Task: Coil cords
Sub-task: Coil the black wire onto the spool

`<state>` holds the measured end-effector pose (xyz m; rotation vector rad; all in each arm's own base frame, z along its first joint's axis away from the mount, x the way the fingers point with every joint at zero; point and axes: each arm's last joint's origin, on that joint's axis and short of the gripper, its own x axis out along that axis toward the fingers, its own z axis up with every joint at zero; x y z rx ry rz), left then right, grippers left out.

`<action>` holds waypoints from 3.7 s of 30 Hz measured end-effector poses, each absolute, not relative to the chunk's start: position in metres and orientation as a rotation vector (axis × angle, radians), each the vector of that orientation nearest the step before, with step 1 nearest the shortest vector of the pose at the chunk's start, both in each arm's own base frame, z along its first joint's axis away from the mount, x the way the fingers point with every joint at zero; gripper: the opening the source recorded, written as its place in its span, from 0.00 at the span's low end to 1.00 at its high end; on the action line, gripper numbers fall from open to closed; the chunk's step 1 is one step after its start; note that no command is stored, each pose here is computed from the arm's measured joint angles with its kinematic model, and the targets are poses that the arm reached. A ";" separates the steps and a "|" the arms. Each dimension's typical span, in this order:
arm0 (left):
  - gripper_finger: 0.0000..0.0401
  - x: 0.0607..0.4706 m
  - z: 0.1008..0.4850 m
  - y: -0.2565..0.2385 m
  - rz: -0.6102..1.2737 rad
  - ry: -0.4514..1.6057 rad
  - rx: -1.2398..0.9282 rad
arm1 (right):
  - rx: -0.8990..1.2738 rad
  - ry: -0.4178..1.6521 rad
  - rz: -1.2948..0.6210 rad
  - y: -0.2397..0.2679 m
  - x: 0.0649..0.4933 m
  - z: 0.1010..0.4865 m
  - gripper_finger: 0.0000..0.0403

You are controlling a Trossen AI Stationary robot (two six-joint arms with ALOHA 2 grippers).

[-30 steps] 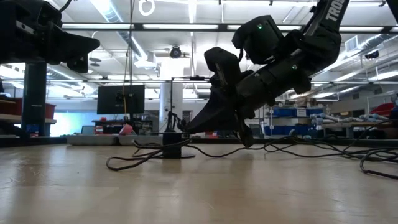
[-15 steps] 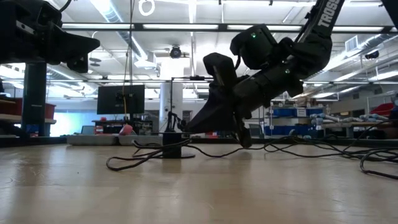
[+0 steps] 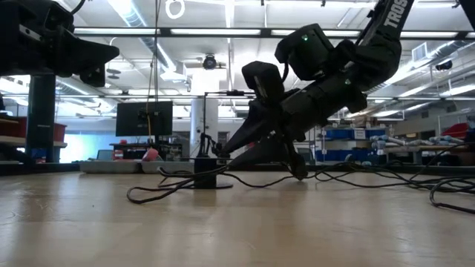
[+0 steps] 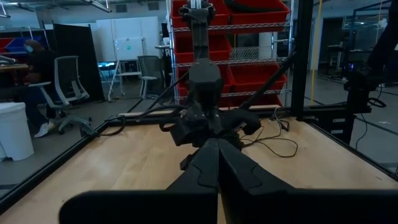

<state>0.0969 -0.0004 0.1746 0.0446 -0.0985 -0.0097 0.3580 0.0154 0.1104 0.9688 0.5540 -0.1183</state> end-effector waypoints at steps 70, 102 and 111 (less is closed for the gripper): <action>0.01 0.097 0.175 0.000 -0.009 -0.099 0.045 | 0.650 0.491 -0.074 0.072 0.353 0.112 0.25; 0.01 0.093 0.193 0.000 -0.035 -0.293 -0.217 | 0.750 0.492 0.047 0.042 0.363 0.120 0.19; 0.01 0.084 0.214 0.000 -0.058 -0.530 -0.209 | 0.741 0.491 0.051 0.040 0.363 0.120 0.19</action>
